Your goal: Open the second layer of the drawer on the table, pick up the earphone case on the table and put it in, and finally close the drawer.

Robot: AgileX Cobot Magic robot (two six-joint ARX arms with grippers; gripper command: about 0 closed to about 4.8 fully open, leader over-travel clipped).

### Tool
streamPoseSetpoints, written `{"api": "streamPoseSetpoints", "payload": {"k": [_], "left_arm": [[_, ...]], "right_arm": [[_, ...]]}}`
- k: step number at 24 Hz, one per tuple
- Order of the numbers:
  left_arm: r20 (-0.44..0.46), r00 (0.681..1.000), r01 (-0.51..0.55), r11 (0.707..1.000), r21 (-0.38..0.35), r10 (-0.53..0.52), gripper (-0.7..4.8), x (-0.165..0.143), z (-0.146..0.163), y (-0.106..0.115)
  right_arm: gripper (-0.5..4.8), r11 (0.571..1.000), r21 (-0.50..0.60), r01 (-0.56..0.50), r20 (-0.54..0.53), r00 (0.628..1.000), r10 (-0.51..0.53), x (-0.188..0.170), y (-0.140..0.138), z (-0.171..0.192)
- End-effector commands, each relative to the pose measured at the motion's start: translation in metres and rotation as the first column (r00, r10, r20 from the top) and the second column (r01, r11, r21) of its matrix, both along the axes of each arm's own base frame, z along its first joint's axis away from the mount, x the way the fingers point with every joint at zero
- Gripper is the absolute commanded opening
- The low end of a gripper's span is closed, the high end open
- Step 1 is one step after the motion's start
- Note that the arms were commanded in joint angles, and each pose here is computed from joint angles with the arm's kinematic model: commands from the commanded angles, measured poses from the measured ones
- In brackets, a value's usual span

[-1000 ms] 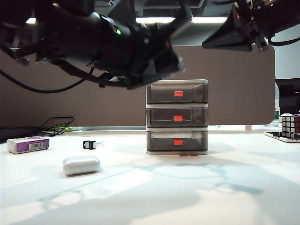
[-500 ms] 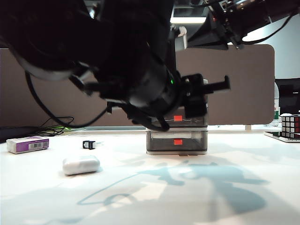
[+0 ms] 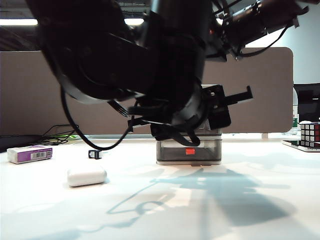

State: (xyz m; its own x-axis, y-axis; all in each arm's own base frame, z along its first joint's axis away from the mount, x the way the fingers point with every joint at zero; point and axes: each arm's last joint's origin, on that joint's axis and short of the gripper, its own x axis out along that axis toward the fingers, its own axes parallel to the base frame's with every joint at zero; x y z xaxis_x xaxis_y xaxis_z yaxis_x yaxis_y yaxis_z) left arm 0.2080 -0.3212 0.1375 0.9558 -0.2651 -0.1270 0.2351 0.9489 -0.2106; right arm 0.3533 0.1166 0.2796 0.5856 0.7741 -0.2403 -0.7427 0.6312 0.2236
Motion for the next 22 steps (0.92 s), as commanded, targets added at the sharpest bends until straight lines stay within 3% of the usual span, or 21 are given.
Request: {"api": "streamPoseSetpoints", "payload": {"k": [1,9,17,22], "left_arm": [[0.013,1.000,-0.024,1.000,-0.020,0.024,2.14,0.007,0.002,-0.008],[0.020,0.998,-0.060,0.998,-0.033,0.061,2.13,0.016,-0.004,-0.022],[0.025,0.992,-0.125,0.992,-0.022,0.126,2.12,0.023,-0.004,-0.016],[0.029,0.996,-0.086,0.996,0.013,0.086,2.10,0.033,-0.004,-0.010]], "right_arm": [[-0.05,1.000,-0.003,0.003,0.011,1.000,-0.003,0.005,0.001,0.000],[-0.05,1.000,-0.025,-0.007,-0.011,1.000,0.007,0.025,0.010,-0.004],[-0.05,0.999,-0.051,0.001,-0.066,0.998,-0.004,0.025,0.013,-0.010],[-0.05,0.995,-0.093,0.038,-0.111,0.993,-0.049,0.024,0.012,-0.016]]}}
